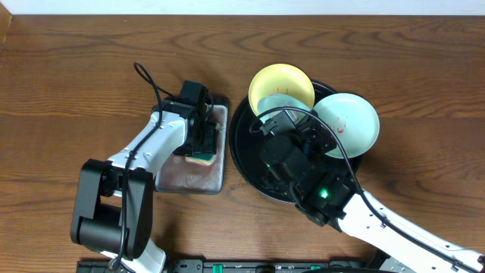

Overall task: Clean dirty plates on tray and stack at the side
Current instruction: 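Lift the cleaned pale green plate with the right gripper to the right side, then set the plate down on the table right of the tray and release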

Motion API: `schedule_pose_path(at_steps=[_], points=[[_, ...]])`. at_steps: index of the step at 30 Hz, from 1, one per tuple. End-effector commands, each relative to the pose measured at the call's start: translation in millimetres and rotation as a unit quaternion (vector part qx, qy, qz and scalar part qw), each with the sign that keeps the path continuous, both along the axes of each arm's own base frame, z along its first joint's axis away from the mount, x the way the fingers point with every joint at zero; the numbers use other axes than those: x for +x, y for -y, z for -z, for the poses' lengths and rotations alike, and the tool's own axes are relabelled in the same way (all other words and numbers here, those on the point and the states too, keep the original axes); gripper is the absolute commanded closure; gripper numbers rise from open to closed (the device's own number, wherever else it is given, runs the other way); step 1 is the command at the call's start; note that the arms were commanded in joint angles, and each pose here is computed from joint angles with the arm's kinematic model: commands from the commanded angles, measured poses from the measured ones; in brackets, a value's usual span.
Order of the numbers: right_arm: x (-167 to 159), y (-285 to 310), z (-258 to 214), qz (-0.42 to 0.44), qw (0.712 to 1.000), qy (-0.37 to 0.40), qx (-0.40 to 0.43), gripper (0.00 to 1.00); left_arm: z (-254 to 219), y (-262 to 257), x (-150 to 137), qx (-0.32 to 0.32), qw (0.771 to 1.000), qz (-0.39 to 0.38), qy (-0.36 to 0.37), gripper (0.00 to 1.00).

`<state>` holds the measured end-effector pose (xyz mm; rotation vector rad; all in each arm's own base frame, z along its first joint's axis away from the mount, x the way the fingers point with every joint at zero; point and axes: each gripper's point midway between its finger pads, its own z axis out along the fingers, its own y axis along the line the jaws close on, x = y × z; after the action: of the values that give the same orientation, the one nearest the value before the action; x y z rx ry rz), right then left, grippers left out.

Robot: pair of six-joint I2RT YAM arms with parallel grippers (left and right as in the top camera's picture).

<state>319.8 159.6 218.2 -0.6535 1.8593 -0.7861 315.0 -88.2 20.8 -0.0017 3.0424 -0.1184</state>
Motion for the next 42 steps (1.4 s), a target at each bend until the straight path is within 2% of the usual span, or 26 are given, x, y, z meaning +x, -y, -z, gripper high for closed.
schedule_pose_path(at_steps=[1, 7, 14, 17, 23, 27, 29, 36, 42], points=[[8, 20, -10, 0.063, 0.993, 0.033, 0.096, 0.99, -8, 3, 6, -0.008, 1.0, 0.0, 0.011, 0.37], [37, 54, 32, 0.118, 0.94, -0.044, 0.318, 0.99, -8, 3, 6, -0.008, 1.0, 0.0, 0.011, 0.37], [56, 135, 55, 0.232, 0.828, -0.067, 0.507, 0.99, -8, 3, 6, -0.008, 1.0, 0.0, 0.011, 0.37], [49, 188, 65, 0.315, 0.769, -0.046, 0.555, 0.99, -8, 4, 6, -0.008, 1.0, 0.0, 0.011, 0.37], [21, 264, 80, 0.427, 0.66, -0.012, 0.618, 0.99, -8, 3, 6, -0.008, 1.0, 0.0, 0.011, 0.37], [-6, 303, 90, 0.493, 0.609, 0.013, 0.621, 0.99, -8, 3, 6, -0.008, 1.0, 0.0, 0.011, 0.37], [-30, 324, 99, 0.539, 0.585, 0.02, 0.605, 0.99, -8, 3, 6, -0.008, 1.0, 0.0, 0.011, 0.37], [-62, 348, 126, 0.605, 0.55, 0.013, 0.576, 0.99, -8, 4, 6, -0.008, 1.0, 0.0, 0.01, 0.37], [-54, 338, 157, 0.591, 0.573, -0.064, 0.564, 0.99, -8, 3, 6, -0.008, 1.0, 0.0, 0.011, 0.37]])
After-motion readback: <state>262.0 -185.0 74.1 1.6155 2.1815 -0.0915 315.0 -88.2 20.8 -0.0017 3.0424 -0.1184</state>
